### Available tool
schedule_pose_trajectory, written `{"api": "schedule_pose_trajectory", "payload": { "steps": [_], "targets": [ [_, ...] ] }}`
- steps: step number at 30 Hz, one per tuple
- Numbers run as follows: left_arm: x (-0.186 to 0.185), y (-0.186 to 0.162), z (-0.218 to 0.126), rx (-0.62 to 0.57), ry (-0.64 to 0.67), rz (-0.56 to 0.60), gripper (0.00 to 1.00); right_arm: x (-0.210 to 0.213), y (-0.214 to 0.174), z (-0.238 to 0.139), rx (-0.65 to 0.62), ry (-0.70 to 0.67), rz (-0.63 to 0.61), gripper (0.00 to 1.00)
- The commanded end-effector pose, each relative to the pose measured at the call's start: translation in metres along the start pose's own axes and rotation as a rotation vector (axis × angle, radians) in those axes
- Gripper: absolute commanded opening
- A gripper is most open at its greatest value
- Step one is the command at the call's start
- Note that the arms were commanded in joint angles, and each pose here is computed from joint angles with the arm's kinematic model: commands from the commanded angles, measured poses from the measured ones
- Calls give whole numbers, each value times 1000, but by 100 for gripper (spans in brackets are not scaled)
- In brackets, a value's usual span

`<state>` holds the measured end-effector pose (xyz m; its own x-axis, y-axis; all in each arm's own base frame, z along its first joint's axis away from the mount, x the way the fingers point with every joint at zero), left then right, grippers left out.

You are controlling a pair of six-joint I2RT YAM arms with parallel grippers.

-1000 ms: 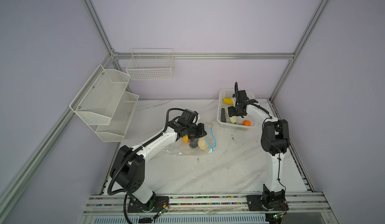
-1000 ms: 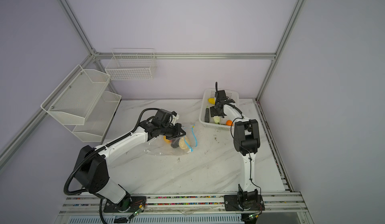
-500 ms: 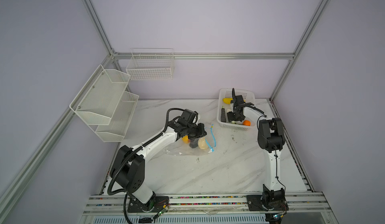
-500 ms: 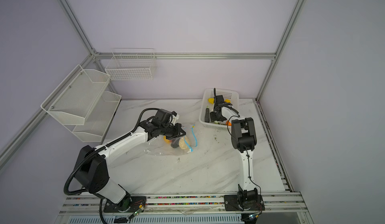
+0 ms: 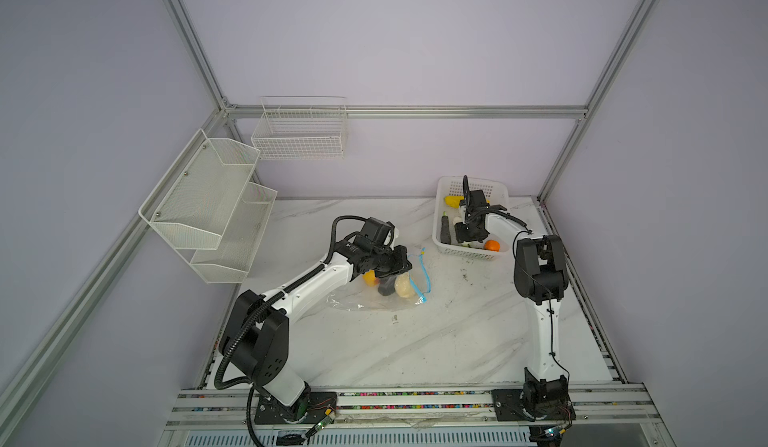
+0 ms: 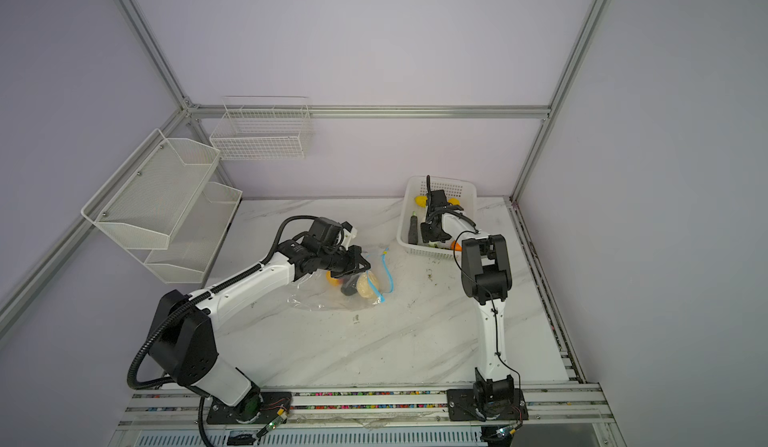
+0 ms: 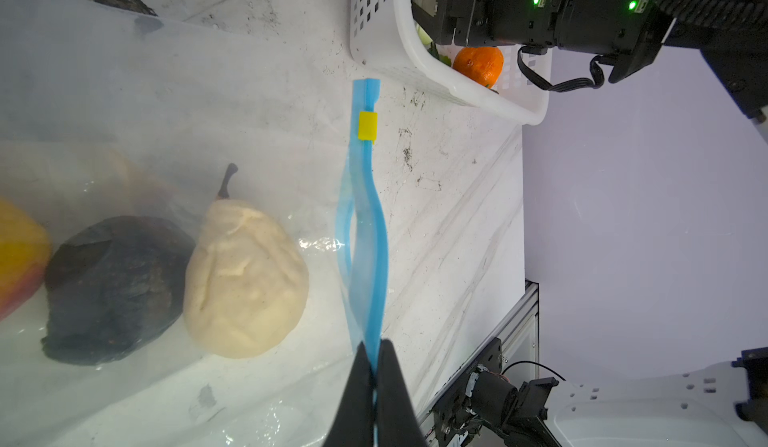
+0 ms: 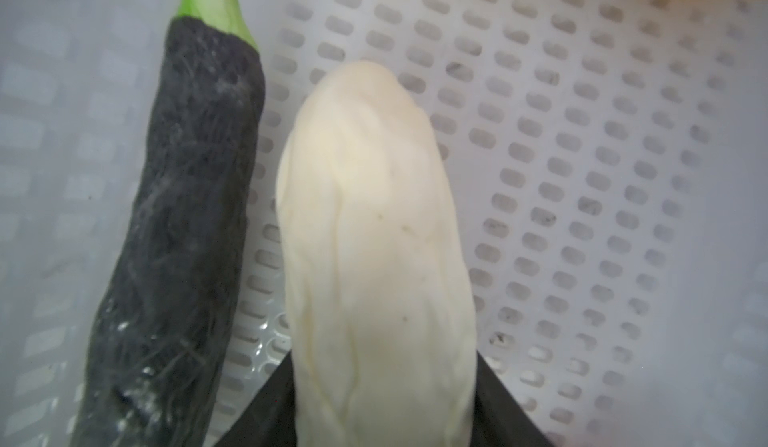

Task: Place the food in the zip-top bag and seal the zipper
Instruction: 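Lower the right gripper onto the white gourd in the basket and grasp it, then lift the white gourd with the right gripper and carry it to the bag mouth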

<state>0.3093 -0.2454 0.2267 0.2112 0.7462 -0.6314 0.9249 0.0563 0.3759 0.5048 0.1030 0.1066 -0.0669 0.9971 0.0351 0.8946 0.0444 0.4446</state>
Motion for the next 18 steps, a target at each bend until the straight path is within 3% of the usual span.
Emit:
{"api": "schedule_pose_trajectory", "payload": {
  "steps": [1, 18],
  "targets": [
    [-24, 21, -17, -73, -75, 53, 0, -1, 13, -18, -44, -8, 14, 53],
    [-23, 21, -16, -72, -74, 54, 0, 1, 33, -72, -122, 12, 30, 49]
  ]
}}
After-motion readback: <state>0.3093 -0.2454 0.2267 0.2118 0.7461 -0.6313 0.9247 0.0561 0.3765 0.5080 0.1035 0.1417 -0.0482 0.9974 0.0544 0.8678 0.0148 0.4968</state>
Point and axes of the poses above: each gripper's point midway between its finger pads, its own z axis out along the fingers, its own x axis along the line the jaws close on, y = z × x, the point moved 7 cm from there along -z, back along the fingers, and after that the axes turned 6 degrees about z, right-handed, at the moved point
